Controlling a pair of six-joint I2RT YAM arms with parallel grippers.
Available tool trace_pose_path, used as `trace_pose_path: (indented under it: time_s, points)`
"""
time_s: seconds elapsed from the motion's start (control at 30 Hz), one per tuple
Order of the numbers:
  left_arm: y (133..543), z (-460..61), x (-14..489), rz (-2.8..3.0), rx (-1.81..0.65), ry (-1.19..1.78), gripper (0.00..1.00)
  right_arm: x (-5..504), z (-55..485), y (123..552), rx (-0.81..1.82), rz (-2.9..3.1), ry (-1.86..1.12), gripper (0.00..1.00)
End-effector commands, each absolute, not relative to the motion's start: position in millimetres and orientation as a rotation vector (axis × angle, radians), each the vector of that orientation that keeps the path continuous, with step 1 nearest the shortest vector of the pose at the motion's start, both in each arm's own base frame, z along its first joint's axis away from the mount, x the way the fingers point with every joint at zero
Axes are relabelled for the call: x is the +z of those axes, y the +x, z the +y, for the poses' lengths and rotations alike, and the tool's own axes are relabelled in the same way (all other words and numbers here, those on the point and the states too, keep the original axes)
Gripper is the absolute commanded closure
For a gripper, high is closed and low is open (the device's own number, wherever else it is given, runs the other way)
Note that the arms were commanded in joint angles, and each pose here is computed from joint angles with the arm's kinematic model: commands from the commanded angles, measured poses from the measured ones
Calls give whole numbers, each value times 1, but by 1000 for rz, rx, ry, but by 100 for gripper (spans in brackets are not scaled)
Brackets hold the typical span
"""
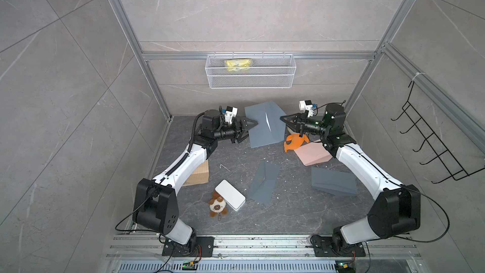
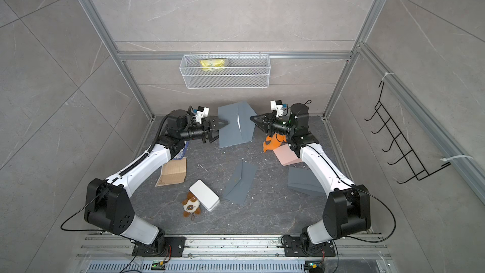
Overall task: Take the letter paper out of the envelope
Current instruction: Pick up the envelope from the envelope.
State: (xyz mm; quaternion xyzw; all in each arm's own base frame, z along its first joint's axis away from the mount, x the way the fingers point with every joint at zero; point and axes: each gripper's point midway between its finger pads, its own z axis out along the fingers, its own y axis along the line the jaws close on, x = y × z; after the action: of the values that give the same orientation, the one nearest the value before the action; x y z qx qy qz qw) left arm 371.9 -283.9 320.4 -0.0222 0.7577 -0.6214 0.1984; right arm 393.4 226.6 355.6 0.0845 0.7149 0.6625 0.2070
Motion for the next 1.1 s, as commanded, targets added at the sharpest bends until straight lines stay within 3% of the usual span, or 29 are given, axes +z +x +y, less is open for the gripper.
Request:
trace_pose_path:
  time_s: [0.0, 0.47, 0.6, 0.77, 0.93, 1.07]
  points:
    - [378, -288, 344, 2012, -1796, -36, 35, 365, 228, 394, 1937, 1926, 222, 100]
    - [384, -286, 358, 1939, -1853, -113, 100, 356, 230, 399, 2025, 1902, 276, 100]
    - [383, -284, 363, 1912, -1875, -142, 100, 343, 231, 397, 2004, 1950, 281, 100]
    - [383, -284, 378, 1882, -1906, -150, 100, 324, 230, 389, 1893, 2055, 254, 70]
    - [385, -285, 386, 1863, -1928, -159, 100, 317, 229, 384, 1854, 2086, 231, 59]
    - [384, -287, 392, 1843, -1963, -170, 100, 309, 230, 381, 1847, 2100, 227, 58]
